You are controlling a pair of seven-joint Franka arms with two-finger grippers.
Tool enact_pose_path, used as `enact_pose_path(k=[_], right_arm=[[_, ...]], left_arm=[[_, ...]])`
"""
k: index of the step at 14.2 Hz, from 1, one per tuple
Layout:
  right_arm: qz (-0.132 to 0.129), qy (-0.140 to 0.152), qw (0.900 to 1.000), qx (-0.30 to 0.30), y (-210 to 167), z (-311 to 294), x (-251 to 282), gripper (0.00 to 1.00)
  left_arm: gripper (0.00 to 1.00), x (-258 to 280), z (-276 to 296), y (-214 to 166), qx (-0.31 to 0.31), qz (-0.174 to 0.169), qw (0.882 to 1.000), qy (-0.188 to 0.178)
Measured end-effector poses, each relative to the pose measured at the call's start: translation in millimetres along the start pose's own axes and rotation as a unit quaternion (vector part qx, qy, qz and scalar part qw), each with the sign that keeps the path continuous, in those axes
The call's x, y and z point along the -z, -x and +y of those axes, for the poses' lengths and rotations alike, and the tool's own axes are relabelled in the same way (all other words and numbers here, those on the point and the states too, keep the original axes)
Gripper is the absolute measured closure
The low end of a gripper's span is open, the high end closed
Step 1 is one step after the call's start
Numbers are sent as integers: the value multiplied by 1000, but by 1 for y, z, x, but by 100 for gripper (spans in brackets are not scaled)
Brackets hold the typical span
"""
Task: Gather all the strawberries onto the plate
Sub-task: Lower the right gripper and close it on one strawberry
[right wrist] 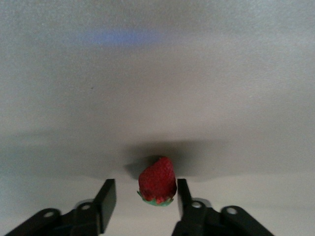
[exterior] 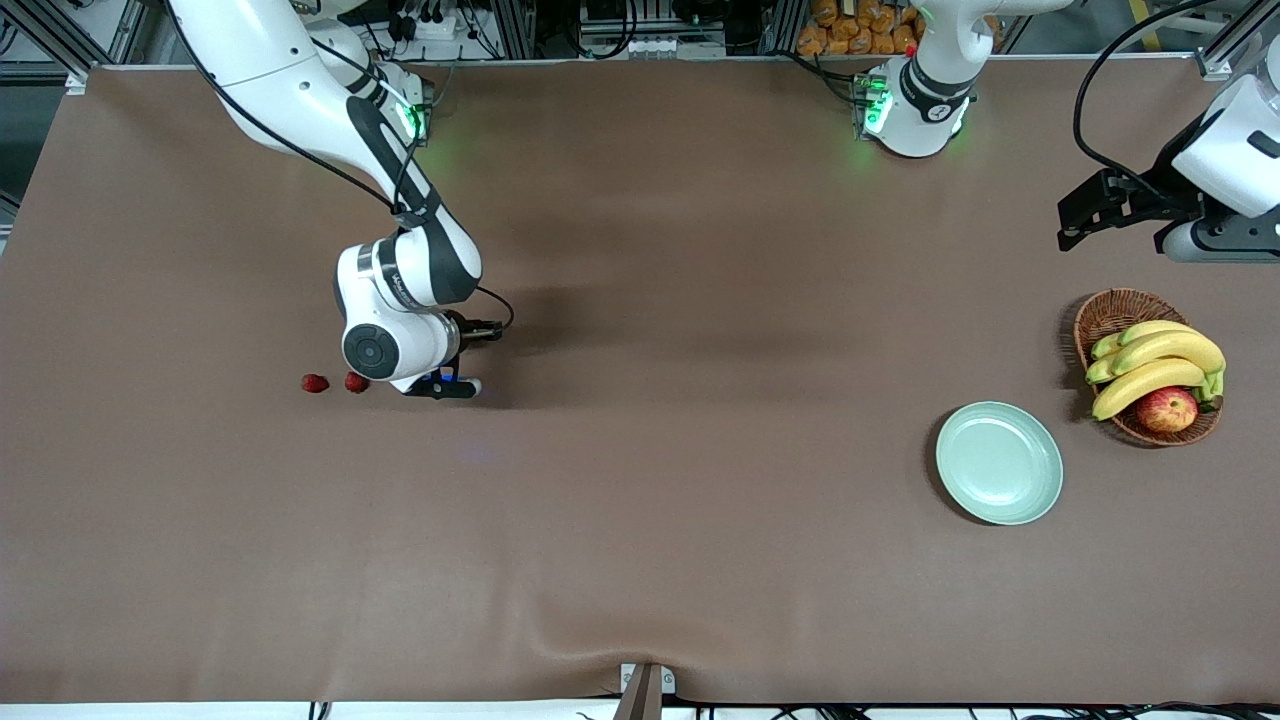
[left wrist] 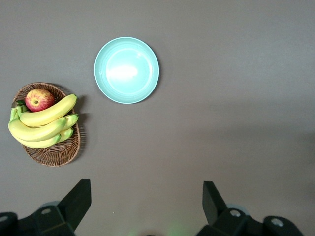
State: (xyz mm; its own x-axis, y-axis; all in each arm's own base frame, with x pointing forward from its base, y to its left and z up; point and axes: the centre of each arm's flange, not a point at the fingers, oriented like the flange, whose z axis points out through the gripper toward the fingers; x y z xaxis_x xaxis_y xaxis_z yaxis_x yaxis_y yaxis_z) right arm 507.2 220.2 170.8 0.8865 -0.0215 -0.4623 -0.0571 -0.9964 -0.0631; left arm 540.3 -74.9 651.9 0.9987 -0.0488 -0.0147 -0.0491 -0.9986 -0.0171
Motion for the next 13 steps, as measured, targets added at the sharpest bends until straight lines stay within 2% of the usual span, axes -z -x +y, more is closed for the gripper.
enact_pose_path(k=[1, 3, 8, 10, 13], right_arm=[[0, 1, 1000, 1, 0, -2, -1, 43], [4, 1, 1000, 3, -1, -3, -3, 64], [6, 1, 1000, 3, -1, -3, -3, 68], [28, -6, 1000, 4, -8, -7, 9, 68], [69, -25, 997, 17, -21, -26, 64, 68]], left_arm=[[0, 0, 0, 0, 0, 0, 1000, 0], [0, 0, 0, 0, 0, 0, 1000, 0], [0, -1, 0, 0, 0, -1, 1000, 0], [0, -1, 0, -1, 0, -1, 1000, 0], [0, -1, 0, -1, 0, -1, 1000, 0]])
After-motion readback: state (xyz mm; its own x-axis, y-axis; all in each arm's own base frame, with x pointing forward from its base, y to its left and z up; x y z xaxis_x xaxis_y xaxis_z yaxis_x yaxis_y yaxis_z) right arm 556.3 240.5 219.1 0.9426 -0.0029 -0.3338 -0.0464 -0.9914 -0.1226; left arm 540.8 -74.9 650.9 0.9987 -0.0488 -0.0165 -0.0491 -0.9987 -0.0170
